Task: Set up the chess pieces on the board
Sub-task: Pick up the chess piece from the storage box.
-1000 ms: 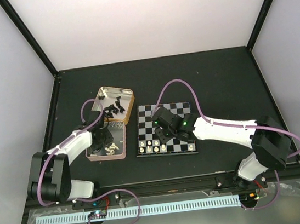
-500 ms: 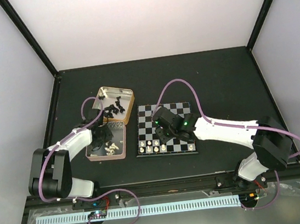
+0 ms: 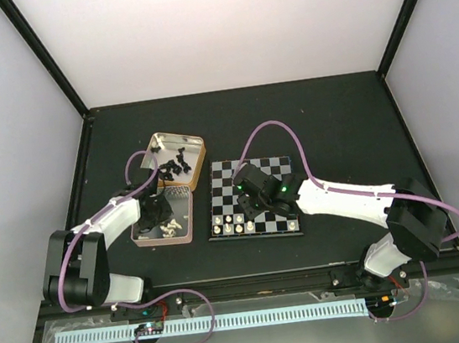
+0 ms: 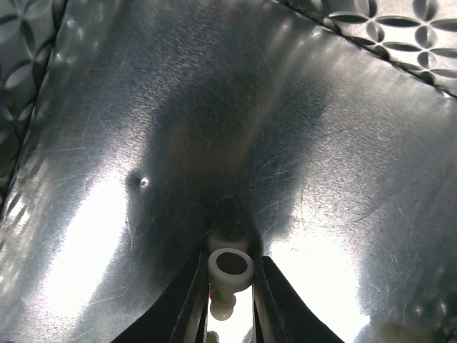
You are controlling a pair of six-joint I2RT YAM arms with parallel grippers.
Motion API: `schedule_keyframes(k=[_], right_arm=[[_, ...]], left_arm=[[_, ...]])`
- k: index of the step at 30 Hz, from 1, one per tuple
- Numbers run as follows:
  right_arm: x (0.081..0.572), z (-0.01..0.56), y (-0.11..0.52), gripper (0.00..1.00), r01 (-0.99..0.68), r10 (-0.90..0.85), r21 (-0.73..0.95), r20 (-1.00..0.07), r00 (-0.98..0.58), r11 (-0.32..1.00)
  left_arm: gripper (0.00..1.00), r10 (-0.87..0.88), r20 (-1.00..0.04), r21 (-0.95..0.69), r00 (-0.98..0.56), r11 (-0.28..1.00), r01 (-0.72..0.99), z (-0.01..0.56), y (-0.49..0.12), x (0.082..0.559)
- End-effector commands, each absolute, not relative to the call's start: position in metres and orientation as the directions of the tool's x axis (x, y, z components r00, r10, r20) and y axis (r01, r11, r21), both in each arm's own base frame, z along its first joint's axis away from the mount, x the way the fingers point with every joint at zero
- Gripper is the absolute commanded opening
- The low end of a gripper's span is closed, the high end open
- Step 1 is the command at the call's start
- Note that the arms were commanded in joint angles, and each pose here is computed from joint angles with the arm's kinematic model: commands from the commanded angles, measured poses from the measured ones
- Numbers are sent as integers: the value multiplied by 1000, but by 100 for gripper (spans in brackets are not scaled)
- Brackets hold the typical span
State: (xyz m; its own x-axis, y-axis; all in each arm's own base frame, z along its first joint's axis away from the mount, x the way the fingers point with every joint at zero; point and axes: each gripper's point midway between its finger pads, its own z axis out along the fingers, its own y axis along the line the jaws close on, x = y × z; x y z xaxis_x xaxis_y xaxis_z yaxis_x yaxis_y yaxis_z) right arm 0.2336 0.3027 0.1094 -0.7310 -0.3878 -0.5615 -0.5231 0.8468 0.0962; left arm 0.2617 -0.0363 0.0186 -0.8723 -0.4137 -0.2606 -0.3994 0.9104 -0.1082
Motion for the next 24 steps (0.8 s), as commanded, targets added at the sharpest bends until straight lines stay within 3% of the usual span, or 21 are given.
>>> schedule_keyframes(k=[1, 4, 7, 10, 15, 24], right_arm=[[237, 115, 303, 25, -511, -362, 106, -586, -725, 853], [237, 115, 303, 25, -509, -360, 105, -587, -725, 854], [236, 115, 302, 25, -509, -359, 107, -586, -726, 854], [237, 116, 302, 25, -508, -357, 109, -588, -726, 855], [236, 116, 302, 25, -508, -356, 110, -588, -726, 854], [236, 119, 302, 25, -510, -350, 117, -598, -721, 852]], left_arm=[[15, -404, -259, -71, -877, 914, -400, 19, -30, 261], [16, -400, -274, -64, -875, 915, -398, 21, -28, 266], [25, -398, -282, -59, -873, 915, -398, 22, -27, 269], [27, -396, -286, -60, -873, 916, -397, 22, -26, 271], [18, -392, -282, -57, -876, 918, -393, 19, -26, 271], [15, -390, -303, -94, -870, 920, -380, 25, -30, 276]])
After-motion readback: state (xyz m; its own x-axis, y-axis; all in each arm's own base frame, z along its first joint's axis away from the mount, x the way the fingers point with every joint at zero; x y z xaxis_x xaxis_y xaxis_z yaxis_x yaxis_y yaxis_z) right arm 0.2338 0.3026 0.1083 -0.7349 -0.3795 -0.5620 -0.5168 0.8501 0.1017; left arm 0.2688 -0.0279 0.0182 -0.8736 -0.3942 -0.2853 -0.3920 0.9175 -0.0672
